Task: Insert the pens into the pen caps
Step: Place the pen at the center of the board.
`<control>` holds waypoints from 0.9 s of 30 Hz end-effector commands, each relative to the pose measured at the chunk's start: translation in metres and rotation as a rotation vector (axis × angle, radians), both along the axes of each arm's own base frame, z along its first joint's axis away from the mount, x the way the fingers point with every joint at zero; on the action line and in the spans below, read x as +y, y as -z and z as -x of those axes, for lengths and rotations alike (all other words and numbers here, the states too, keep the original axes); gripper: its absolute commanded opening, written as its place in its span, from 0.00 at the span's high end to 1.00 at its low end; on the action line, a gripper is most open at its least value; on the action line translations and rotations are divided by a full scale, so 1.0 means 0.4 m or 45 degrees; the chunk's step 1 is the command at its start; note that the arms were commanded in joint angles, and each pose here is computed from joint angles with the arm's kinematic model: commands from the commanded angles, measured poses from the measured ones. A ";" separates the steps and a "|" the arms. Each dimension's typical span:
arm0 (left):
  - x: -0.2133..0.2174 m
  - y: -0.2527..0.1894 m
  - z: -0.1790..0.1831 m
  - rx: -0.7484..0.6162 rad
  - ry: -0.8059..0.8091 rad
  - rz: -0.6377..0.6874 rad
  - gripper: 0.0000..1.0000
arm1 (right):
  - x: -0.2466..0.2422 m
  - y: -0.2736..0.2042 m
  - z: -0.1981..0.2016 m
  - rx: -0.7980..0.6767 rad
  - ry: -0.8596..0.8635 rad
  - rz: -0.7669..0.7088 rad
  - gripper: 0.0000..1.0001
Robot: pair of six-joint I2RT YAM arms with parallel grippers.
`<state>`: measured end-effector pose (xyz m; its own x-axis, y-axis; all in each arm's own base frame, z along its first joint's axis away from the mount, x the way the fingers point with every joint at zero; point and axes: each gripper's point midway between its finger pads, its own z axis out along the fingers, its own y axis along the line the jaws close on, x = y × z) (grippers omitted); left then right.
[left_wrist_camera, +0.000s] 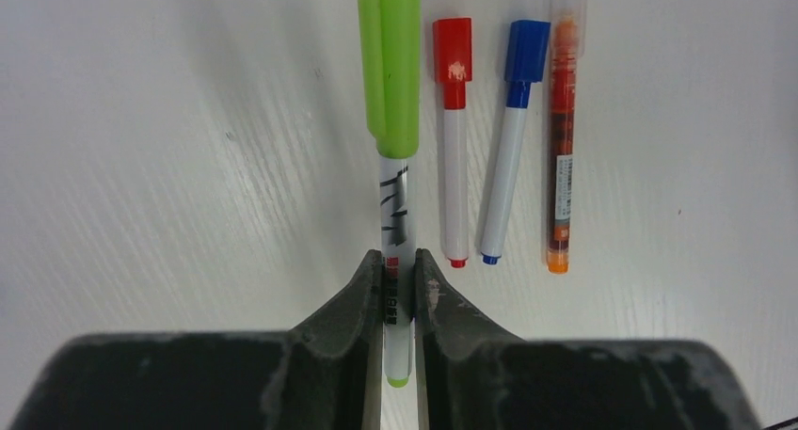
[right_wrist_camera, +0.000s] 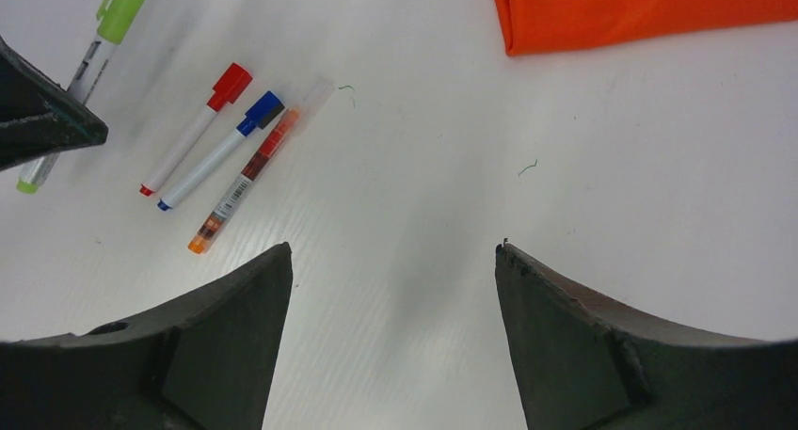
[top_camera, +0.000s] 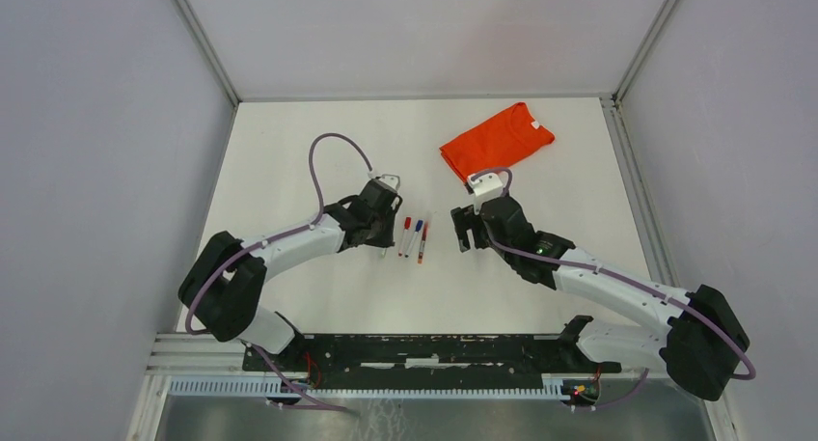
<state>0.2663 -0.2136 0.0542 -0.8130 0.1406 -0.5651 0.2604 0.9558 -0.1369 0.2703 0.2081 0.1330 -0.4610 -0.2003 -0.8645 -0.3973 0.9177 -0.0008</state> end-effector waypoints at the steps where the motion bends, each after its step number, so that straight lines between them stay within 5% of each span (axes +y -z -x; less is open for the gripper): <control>1: -0.036 -0.020 -0.050 -0.018 -0.044 0.086 0.89 | -0.016 0.008 0.008 0.010 -0.038 0.105 0.16; 16: -0.041 0.070 -0.041 0.097 -0.039 0.028 0.86 | -0.004 0.020 0.003 0.035 -0.074 0.144 0.16; 27: -0.026 0.085 -0.037 0.097 -0.063 0.000 0.71 | -0.014 0.008 -0.007 0.024 -0.039 0.166 0.16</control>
